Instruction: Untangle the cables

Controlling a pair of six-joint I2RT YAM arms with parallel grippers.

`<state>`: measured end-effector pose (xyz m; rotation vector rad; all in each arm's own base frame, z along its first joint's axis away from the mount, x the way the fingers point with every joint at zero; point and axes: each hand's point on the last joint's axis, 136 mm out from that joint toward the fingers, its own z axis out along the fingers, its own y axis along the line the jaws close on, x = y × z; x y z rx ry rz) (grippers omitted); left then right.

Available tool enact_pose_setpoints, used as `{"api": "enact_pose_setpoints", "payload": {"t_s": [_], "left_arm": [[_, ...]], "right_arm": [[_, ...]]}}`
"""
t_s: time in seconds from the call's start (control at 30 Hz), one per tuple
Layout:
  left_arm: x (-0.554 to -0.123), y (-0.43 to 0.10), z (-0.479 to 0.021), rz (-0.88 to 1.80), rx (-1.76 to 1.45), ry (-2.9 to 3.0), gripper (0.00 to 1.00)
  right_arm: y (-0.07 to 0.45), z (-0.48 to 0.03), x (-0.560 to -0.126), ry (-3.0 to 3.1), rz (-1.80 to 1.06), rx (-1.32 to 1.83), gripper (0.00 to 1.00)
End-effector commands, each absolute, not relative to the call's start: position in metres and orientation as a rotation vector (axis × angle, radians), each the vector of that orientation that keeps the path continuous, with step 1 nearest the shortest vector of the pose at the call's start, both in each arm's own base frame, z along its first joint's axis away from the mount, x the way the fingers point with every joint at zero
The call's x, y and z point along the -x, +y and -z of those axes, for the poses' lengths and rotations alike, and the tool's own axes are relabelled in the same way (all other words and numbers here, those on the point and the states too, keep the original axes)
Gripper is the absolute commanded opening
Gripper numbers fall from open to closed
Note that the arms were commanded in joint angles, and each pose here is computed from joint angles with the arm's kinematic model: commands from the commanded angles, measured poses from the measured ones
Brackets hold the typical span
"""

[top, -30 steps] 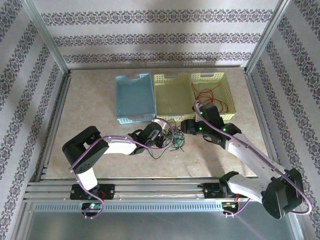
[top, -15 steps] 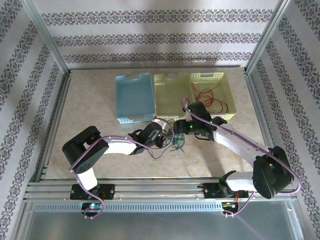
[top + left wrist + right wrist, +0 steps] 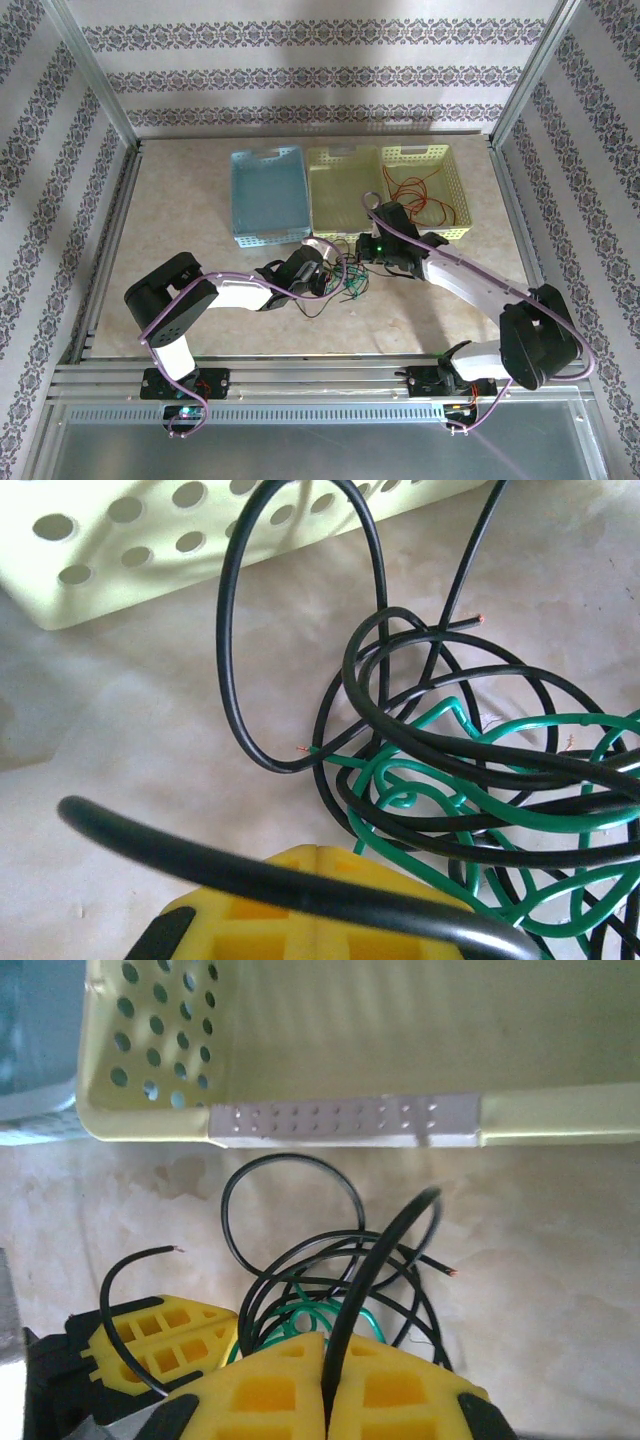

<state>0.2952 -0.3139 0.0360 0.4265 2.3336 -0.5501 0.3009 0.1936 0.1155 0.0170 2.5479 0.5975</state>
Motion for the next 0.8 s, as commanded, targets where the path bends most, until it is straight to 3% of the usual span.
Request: {"api": "enact_pose_setpoints", "payload": {"t_s": [0.0, 0.33, 0.77], "left_arm": [[-0.288, -0.308, -0.029, 0.527, -0.411, 2.355, 0.0], [-0.287, -0.304, -0.021, 0.501, -0.422, 2.378, 0.0], [-0.284, -0.299, -0.016, 0.472, -0.446, 2.396, 0.0]], "right_arm": [[0.165, -0.15, -0.309, 2.413, -0.504, -0.081, 0.0], [0.058, -0.25, -0.297, 2.043, -0.272, -0.343, 0.0], [-0.021, -0.364, -0.267, 1.636, -0.093, -0.54, 0.0]]}}
